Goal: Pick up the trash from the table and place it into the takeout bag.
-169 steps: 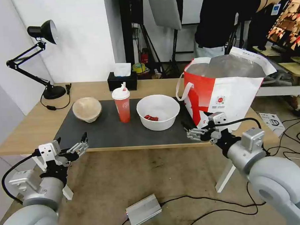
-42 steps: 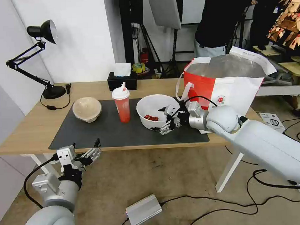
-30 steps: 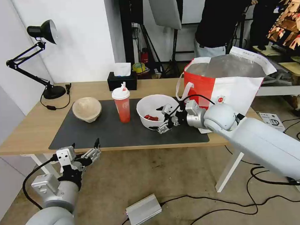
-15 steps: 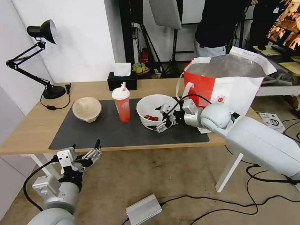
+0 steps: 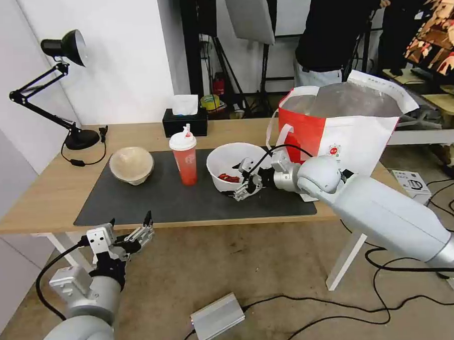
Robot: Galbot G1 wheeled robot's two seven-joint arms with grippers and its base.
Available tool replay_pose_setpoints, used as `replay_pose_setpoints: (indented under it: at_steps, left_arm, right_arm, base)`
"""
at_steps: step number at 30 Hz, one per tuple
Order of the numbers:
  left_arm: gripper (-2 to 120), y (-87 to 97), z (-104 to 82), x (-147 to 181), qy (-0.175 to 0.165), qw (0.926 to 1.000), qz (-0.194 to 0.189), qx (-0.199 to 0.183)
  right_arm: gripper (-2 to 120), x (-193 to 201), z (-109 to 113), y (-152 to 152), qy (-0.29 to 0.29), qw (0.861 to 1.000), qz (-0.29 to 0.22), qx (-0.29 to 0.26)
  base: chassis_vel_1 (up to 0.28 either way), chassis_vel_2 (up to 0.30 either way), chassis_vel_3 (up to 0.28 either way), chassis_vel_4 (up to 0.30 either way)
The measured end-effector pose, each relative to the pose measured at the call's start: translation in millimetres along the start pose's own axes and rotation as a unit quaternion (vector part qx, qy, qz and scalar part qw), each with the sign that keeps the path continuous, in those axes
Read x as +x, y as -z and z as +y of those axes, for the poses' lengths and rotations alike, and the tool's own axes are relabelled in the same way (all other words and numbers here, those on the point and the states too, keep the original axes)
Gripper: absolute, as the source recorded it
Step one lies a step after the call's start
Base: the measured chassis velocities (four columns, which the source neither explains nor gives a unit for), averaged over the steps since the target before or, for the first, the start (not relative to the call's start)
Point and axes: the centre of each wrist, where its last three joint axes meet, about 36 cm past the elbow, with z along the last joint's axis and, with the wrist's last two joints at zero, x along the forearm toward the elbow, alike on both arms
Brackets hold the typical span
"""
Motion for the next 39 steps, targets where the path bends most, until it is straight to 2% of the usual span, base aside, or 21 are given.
replay_pose_setpoints:
  at_steps: [11, 15, 18, 20, 22, 25, 29, 30, 32, 33, 34, 36, 38, 39]
  left_arm:
    - [100, -1.7, -1.4, 0, 0.0, 1.0, 0.001, 0.004]
    - [100, -1.6, -1.7, 0, 0.0, 1.0, 0.001, 0.004]
    - [100, -1.1, -2.2, 2, -0.001, 1.0, 0.001, 0.004]
    - [100, -1.1, -2.3, 2, -0.001, 1.0, 0.001, 0.004]
    - [100, -1.3, -3.1, 4, -0.001, 1.0, 0.002, 0.005]
    - [100, -1.9, -3.8, 4, 0.0, 1.0, 0.002, 0.006]
    - [100, -2.4, -5.1, 5, 0.0, 1.0, 0.003, 0.006]
    - [100, -2.4, -5.1, 5, 0.0, 1.0, 0.003, 0.006]
    - [100, -2.3, -5.1, 5, -0.001, 1.0, 0.003, 0.006]
    - [100, -2.3, -5.1, 6, -0.001, 1.0, 0.003, 0.006]
    - [100, -2.0, -5.1, 6, -0.001, 1.0, 0.003, 0.006]
    - [100, -2.0, -5.1, 6, -0.001, 1.0, 0.002, 0.006]
    - [100, -1.5, -5.3, 7, -0.001, 1.0, 0.002, 0.006]
    - [100, -1.5, -5.3, 7, -0.001, 1.0, 0.002, 0.006]
  right_arm:
    - [100, -4, -2, -6, -0.001, 1.0, 0.007, -0.003]
    - [95, -5, -2, -8, -0.001, 1.0, 0.009, -0.005]
    - [82, -5, -1, -10, 0.0, 1.0, 0.01, -0.007]
    - [80, -5, -1, -11, 0.0, 1.0, 0.011, -0.007]
    - [67, -5, 1, -14, 0.001, 1.0, 0.011, -0.011]
    - [60, -5, 2, -17, 0.002, 1.0, 0.011, -0.014]
    - [39, -5, 2, -18, 0.002, 1.0, 0.012, -0.016]
    - [39, -5, 2, -18, 0.002, 1.0, 0.012, -0.016]
    - [30, -5, 2, -18, 0.002, 1.0, 0.011, -0.017]
    - [30, -5, 2, -18, 0.002, 1.0, 0.011, -0.017]
    - [21, -6, 3, -18, 0.002, 1.0, 0.011, -0.018]
    - [21, -6, 3, -18, 0.002, 1.0, 0.011, -0.018]
    - [10, -8, 4, -18, 0.002, 1.0, 0.011, -0.019]
    - [10, -8, 4, -18, 0.002, 1.0, 0.011, -0.019]
  base:
    - [0.0, 0.0, 0.0, 0.0]
    - [0.0, 0.0, 0.0, 0.0]
    - [0.0, 0.0, 0.0, 0.0]
    - [0.0, 0.0, 0.0, 0.0]
    - [0.0, 0.0, 0.0, 0.0]
    - [0.0, 0.0, 0.0, 0.0]
    - [0.0, 0.0, 0.0, 0.0]
    - [0.0, 0.0, 0.0, 0.0]
    - [0.0, 0.0, 0.0, 0.0]
    - [0.0, 0.0, 0.0, 0.0]
    - [0.0, 0.0, 0.0, 0.0]
    - [0.0, 0.0, 0.0, 0.0]
    - [0.0, 0.0, 0.0, 0.0]
    - [0.0, 0.0, 0.0, 0.0]
